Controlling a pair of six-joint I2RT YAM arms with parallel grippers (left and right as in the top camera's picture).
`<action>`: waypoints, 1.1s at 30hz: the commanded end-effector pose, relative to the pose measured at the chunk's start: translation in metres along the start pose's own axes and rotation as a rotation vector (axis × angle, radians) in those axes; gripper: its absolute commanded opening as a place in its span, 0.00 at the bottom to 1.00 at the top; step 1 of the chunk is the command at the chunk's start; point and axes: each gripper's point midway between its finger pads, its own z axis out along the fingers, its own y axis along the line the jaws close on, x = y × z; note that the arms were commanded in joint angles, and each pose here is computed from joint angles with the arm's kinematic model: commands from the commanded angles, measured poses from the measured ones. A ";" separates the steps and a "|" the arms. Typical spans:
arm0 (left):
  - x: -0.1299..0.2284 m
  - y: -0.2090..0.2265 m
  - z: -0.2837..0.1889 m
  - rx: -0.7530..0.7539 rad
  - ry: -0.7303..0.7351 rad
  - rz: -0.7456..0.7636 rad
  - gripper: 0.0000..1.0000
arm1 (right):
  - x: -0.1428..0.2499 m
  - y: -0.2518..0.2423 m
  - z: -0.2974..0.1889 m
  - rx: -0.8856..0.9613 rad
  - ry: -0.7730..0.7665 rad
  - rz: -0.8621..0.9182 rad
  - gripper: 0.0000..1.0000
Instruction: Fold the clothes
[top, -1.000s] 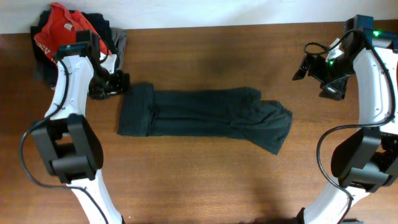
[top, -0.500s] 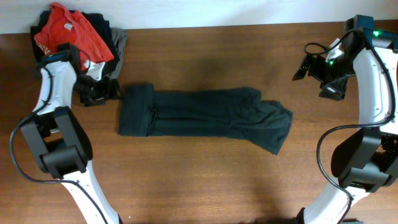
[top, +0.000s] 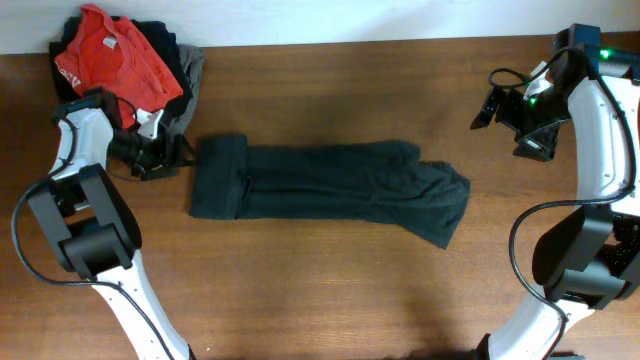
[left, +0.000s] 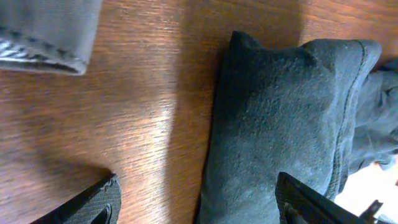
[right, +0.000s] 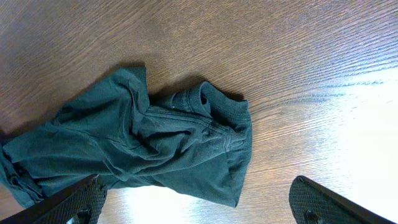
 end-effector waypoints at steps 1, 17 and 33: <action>0.002 -0.003 0.014 0.077 0.014 -0.002 0.79 | -0.001 0.003 -0.001 0.001 -0.008 -0.007 0.99; 0.020 -0.001 0.043 0.159 0.105 -0.077 0.77 | -0.001 0.003 -0.001 0.001 -0.007 -0.007 0.99; 0.034 -0.041 0.072 0.166 0.206 -0.012 0.77 | -0.001 0.003 -0.001 0.001 -0.007 -0.007 0.99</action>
